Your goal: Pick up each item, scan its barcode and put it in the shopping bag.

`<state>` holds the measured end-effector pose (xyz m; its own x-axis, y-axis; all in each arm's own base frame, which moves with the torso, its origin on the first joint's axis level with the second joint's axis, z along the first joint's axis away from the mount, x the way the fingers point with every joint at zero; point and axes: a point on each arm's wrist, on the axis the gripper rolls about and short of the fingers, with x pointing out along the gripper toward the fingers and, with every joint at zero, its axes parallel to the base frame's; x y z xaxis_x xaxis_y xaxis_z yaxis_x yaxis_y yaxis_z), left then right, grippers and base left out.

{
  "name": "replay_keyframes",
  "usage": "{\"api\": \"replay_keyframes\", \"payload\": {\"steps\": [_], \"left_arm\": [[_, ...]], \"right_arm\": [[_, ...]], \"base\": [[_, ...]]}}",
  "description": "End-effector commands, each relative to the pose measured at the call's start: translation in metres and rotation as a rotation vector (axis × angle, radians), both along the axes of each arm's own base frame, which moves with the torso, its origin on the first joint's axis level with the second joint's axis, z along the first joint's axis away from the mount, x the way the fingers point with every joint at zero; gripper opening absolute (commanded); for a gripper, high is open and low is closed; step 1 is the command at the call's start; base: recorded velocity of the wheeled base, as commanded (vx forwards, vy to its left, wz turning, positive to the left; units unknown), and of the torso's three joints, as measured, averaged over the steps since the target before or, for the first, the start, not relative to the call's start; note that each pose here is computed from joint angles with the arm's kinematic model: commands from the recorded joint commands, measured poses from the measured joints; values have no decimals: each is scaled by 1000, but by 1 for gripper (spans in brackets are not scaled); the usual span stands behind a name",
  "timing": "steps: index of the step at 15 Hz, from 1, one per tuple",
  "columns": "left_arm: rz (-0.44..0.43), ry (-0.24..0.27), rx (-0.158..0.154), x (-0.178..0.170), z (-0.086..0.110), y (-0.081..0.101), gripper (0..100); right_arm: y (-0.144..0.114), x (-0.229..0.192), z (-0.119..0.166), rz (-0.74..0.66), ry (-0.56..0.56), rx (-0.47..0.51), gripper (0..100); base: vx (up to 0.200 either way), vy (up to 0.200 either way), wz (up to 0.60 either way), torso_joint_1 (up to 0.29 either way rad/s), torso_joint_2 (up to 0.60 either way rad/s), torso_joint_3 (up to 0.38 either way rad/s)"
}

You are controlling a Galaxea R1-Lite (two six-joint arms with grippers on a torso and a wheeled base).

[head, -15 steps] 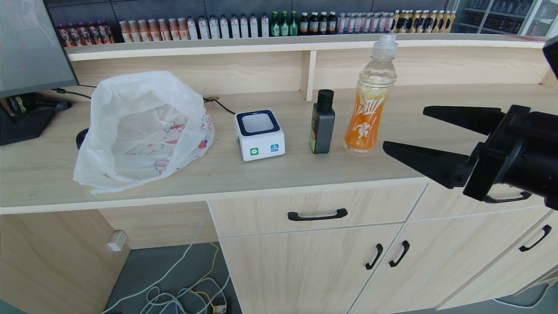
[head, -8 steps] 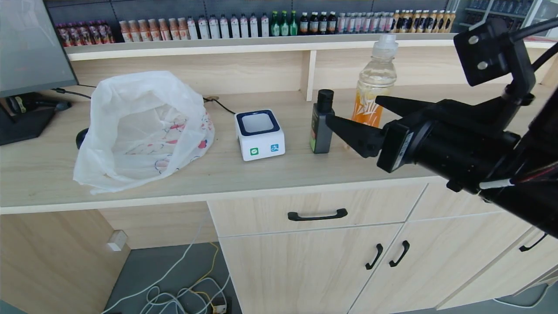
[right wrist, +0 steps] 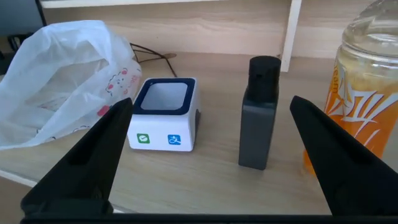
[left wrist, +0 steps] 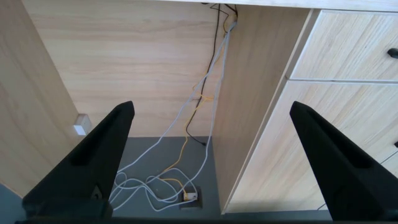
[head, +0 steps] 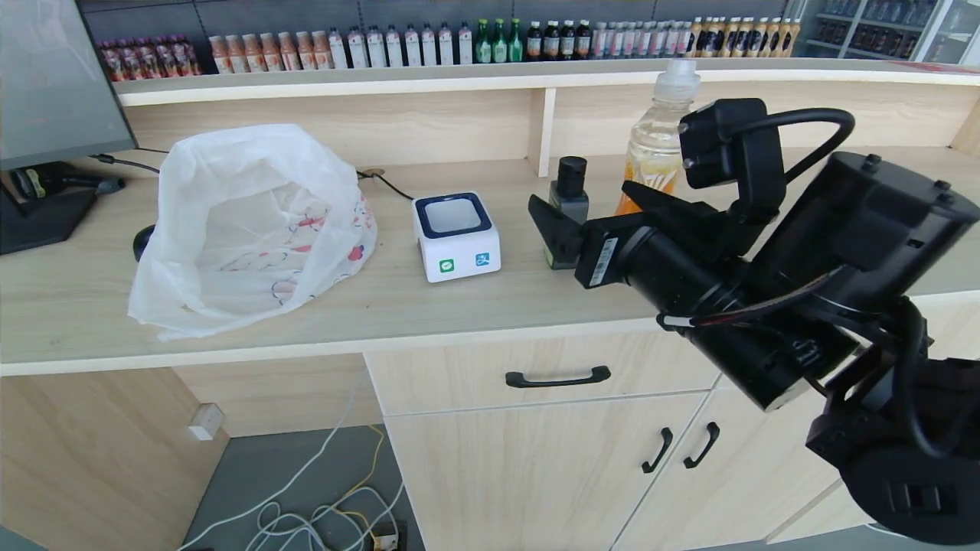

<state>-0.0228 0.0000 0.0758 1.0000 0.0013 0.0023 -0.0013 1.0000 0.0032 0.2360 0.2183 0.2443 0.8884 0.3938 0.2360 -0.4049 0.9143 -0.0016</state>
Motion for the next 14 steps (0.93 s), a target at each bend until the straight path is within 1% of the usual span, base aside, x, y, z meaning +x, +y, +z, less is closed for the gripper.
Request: {"api": "replay_keyframes", "payload": {"steps": [1, 3, 4, 7, 10, 14], "left_arm": [[0, -1, 0, 0, 0, 0, 100], [0, -1, 0, 0, 0, 0, 100], [0, -1, 0, 0, 0, 0, 100], [0, -1, 0, 0, 0, 0, 100], [0, -1, 0, 0, 0, 0, 100], [-1, -1, 0, 0, 0, 0, 100]], "right_arm": [[4, 7, -10, -8, 20, -26, 100], [8, 13, -15, -12, 9, -19, 100], [13, 21, -21, -23, -17, -7, 100], [13, 42, -33, -61, -50, 15, 100], [12, 53, -37, -84, -48, 15, 100], [6, 72, -34, -125, -68, 33, 100]], "base": [[0, 0, 0, 0, 0, 0], [0, 0, 0, 0, 0, 0], [0, 0, 0, 0, 0, 0], [0, 0, 0, 0, 0, 0], [0, 0, 0, 0, 0, 0], [0, 0, 0, 0, 0, 0]]}}
